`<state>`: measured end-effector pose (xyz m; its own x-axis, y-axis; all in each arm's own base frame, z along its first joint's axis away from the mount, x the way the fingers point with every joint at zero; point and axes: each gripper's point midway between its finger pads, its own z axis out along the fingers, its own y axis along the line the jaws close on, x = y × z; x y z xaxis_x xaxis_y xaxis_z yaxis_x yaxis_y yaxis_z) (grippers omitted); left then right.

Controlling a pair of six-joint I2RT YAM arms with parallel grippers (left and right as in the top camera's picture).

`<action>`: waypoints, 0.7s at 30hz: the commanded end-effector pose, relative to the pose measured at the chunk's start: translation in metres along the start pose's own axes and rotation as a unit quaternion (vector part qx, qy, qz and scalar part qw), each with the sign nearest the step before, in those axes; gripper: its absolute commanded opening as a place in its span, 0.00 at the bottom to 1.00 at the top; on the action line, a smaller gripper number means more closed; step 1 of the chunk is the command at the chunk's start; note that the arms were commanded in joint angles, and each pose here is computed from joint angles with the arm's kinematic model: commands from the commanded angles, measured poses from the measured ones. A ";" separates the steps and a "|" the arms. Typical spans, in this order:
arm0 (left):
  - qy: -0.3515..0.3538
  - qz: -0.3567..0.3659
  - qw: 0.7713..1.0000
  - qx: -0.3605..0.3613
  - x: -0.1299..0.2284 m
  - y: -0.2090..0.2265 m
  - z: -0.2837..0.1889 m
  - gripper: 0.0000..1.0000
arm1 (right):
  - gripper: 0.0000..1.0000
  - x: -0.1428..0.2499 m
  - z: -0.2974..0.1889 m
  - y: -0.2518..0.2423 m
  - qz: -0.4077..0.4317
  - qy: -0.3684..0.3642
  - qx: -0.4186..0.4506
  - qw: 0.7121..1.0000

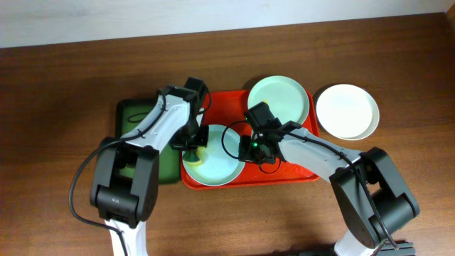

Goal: Clean dirty plates on tray and stack at the side
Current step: 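Scrub the pale blue plate with the sponge in left gripper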

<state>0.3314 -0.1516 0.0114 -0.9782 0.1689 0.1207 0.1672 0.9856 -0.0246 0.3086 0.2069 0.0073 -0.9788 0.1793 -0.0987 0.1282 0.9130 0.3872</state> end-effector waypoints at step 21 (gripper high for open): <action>-0.158 -0.105 0.982 -0.019 -0.022 0.122 -0.121 0.00 | 0.04 0.006 0.004 -0.005 0.000 0.010 0.008 1.000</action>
<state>0.3852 -0.0510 0.1252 -0.9831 -0.0193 -0.1818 -0.0123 0.9992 -0.0392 0.3081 0.2067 0.0071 -0.9791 0.1788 -0.0968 0.1287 0.9136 0.3857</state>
